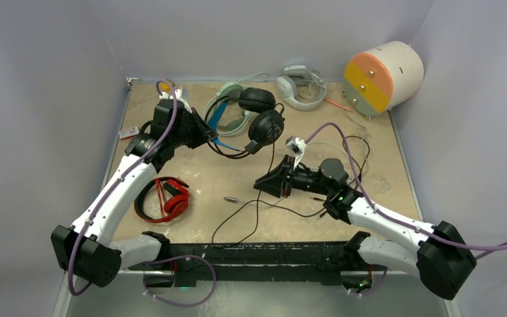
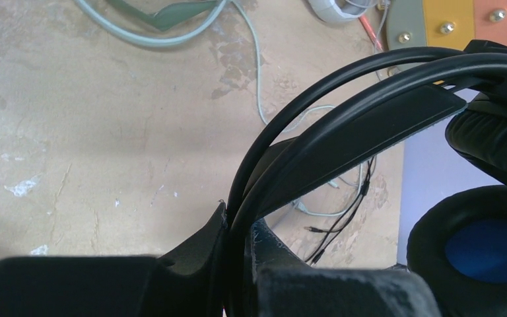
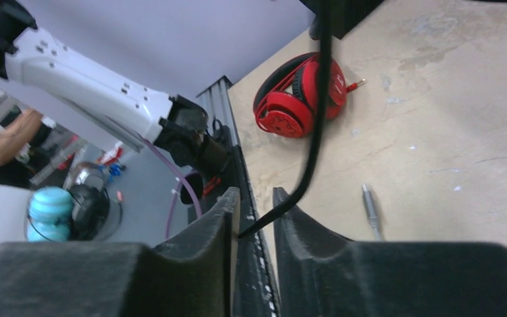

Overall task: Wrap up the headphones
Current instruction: Pick up the headphones from the center of the board, then wrap the headphones cable around the headphones.

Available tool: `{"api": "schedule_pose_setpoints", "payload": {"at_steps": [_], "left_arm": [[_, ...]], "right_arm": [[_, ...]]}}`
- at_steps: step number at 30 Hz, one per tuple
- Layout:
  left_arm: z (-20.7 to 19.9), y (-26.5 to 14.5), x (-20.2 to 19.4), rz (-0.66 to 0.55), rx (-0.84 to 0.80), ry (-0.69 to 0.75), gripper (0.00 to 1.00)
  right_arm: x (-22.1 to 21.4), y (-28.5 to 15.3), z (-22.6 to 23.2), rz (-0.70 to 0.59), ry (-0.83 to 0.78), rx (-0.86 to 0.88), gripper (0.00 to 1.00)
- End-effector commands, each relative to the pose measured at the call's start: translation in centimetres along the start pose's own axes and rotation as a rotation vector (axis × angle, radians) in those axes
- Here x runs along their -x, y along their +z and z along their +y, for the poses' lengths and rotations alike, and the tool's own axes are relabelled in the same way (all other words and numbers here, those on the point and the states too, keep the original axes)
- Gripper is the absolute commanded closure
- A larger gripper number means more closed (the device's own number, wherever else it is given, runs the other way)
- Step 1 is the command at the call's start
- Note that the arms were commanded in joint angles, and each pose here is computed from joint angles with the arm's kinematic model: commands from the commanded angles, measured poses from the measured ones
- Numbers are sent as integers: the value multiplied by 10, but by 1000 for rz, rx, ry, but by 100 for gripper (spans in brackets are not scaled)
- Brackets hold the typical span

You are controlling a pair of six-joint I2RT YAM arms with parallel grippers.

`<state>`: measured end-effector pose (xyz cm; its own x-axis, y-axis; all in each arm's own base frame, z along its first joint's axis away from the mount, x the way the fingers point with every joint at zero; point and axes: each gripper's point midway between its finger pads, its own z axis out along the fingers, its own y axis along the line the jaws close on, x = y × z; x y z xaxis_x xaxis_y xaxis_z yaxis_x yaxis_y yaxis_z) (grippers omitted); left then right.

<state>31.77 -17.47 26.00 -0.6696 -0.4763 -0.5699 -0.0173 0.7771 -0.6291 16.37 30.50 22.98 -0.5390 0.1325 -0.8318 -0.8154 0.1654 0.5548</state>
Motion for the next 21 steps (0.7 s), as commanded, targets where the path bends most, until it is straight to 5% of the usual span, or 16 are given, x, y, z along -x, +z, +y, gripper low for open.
{"api": "schedule_pose_setpoints", "payload": {"at_steps": [1, 6, 13, 21], "left_arm": [[-18, -10, 29, -163, -93, -99, 100], [3, -5, 30, -255, -58, -145, 100], [11, -3, 32, -309, -56, -191, 100], [9, -15, 35, -318, -49, -229, 100]], "right_arm": [[23, 22, 13, -67, -17, -21, 80], [2, 56, 33, 14, -12, 34, 92], [-31, 99, 53, 122, -5, 83, 92], [-55, 105, 41, 136, 41, 48, 67]]}}
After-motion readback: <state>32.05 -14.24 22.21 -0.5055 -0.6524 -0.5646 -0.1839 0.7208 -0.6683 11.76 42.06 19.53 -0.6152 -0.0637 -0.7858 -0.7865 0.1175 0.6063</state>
